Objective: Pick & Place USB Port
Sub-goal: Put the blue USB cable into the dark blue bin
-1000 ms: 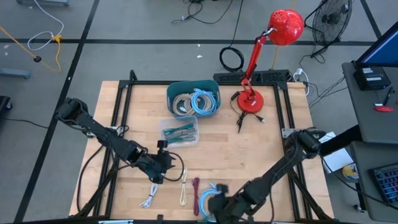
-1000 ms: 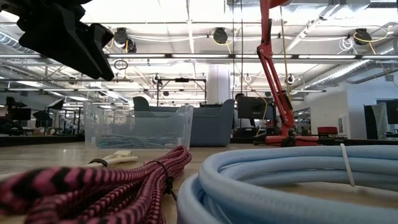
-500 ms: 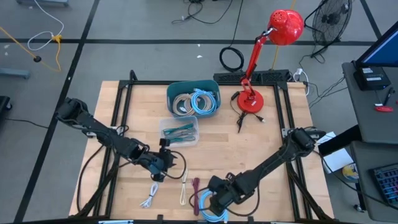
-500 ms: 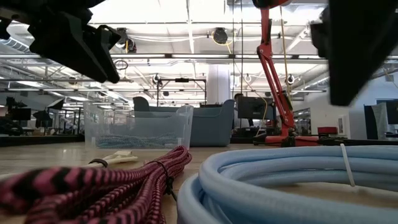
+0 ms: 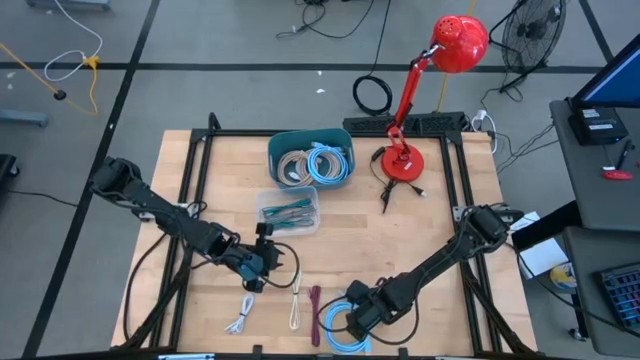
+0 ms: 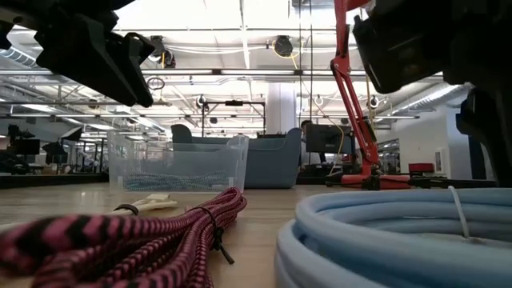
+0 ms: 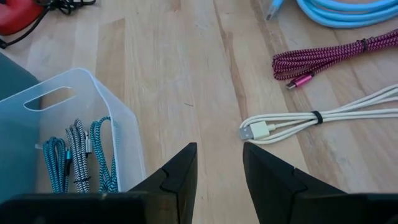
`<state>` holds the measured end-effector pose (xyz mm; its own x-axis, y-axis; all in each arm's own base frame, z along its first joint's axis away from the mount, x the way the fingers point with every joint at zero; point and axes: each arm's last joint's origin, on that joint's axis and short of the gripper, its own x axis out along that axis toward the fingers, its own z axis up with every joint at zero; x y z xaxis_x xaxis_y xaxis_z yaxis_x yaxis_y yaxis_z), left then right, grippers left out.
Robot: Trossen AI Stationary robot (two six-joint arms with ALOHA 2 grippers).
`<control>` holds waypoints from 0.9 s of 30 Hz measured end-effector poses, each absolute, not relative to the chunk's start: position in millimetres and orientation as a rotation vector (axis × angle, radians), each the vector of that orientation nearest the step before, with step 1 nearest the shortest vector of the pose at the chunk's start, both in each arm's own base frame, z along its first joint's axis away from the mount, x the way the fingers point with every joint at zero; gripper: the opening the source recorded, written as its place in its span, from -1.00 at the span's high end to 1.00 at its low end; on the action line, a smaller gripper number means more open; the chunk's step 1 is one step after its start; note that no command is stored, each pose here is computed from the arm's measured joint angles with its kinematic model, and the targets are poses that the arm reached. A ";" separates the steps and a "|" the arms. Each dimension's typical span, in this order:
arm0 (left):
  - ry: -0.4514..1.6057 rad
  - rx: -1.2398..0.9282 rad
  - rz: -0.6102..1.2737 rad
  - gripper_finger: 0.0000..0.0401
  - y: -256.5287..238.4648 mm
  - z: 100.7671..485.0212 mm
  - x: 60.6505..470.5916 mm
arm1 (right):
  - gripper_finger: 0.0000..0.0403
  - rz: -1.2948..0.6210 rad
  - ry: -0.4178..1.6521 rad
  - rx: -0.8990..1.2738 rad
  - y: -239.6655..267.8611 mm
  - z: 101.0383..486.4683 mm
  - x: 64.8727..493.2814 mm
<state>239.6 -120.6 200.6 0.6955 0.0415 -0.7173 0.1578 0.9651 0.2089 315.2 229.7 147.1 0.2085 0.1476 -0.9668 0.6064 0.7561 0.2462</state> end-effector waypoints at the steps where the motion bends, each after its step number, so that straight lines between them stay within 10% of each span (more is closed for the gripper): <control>1: 0.802 0.262 -0.065 0.33 -120.6 200.6 239.6 | 0.07 -0.359 1.348 0.688 228.8 144.8 314.0; 13: 0.807 0.227 -0.050 0.33 -120.6 200.3 239.2 | 0.85 -0.310 1.346 0.545 209.0 142.2 317.4; 27: 0.818 0.115 -0.041 0.33 -126.3 199.8 236.0 | 0.85 -0.452 1.019 0.246 91.6 231.4 335.2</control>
<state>236.0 -126.3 199.8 0.6832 0.0078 -0.7302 0.0811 0.9930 0.0864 335.2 91.6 231.4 0.4432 -0.2480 -0.8614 0.4723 0.8814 -0.0108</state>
